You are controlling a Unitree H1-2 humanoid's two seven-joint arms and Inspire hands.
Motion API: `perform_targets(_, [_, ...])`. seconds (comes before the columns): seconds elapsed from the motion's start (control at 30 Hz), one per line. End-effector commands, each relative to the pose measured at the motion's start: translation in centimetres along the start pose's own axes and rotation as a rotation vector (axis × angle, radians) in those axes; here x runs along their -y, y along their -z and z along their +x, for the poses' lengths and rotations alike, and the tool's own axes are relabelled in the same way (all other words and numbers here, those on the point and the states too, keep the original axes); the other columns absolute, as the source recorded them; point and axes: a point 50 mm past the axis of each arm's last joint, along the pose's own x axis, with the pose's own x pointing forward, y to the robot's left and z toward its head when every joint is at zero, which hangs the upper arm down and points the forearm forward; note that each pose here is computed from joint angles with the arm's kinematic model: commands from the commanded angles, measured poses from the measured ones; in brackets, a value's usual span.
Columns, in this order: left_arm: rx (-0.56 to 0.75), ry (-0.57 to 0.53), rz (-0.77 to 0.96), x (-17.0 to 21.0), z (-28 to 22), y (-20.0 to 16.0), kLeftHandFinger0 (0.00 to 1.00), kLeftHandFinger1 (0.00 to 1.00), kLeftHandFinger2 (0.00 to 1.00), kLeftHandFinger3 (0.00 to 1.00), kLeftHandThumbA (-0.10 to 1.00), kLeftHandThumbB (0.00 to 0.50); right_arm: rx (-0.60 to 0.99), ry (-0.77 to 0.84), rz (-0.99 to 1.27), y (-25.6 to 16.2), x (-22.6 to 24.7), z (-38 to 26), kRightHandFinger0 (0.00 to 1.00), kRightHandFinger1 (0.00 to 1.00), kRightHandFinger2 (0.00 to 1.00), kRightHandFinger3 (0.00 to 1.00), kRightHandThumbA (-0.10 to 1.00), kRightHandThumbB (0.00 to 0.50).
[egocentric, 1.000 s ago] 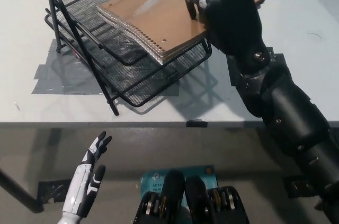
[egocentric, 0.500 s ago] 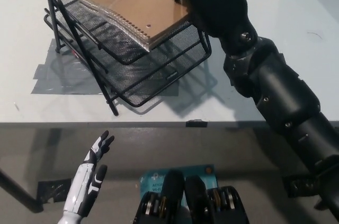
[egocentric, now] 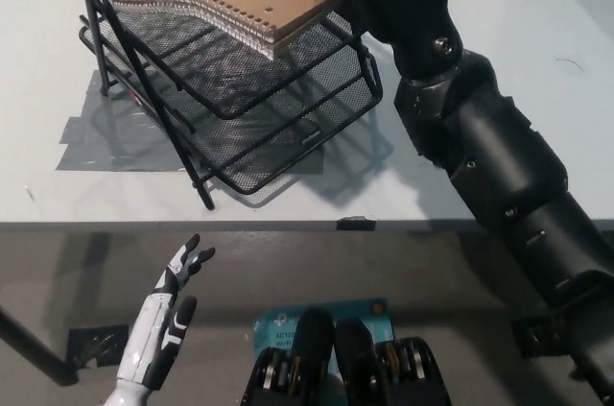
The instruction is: A person hands a notebook to the robot and the robot grabs it with its right hand and places it in the file tray kept in the centre of the desk infront of it.
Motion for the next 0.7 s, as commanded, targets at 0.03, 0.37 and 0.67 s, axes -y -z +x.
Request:
perform_targets(0.03, [0.037,0.002,0.031,-0.2,0.5,-0.9,1.00,0.96,0.88,1.00,1.00,0.288,-0.131,0.153,0.017,0.7,-0.2,1.5,0.00,0.00,0.00,0.00,0.97,0.000])
perform_targets(0.37, [0.051,-0.001,0.042,-0.2,0.9,-1.0,1.00,0.94,0.84,1.00,1.00,0.277,-0.306,0.110,0.054,-0.1,-3.5,-1.9,0.00,0.00,0.05,0.03,0.94,0.000])
perform_targets(0.67, [0.048,0.004,0.057,-0.2,0.8,-1.0,1.00,0.93,0.83,1.00,1.00,0.279,-0.376,0.066,0.090,-2.5,-5.6,-4.7,0.00,0.00,0.10,0.13,0.81,0.000])
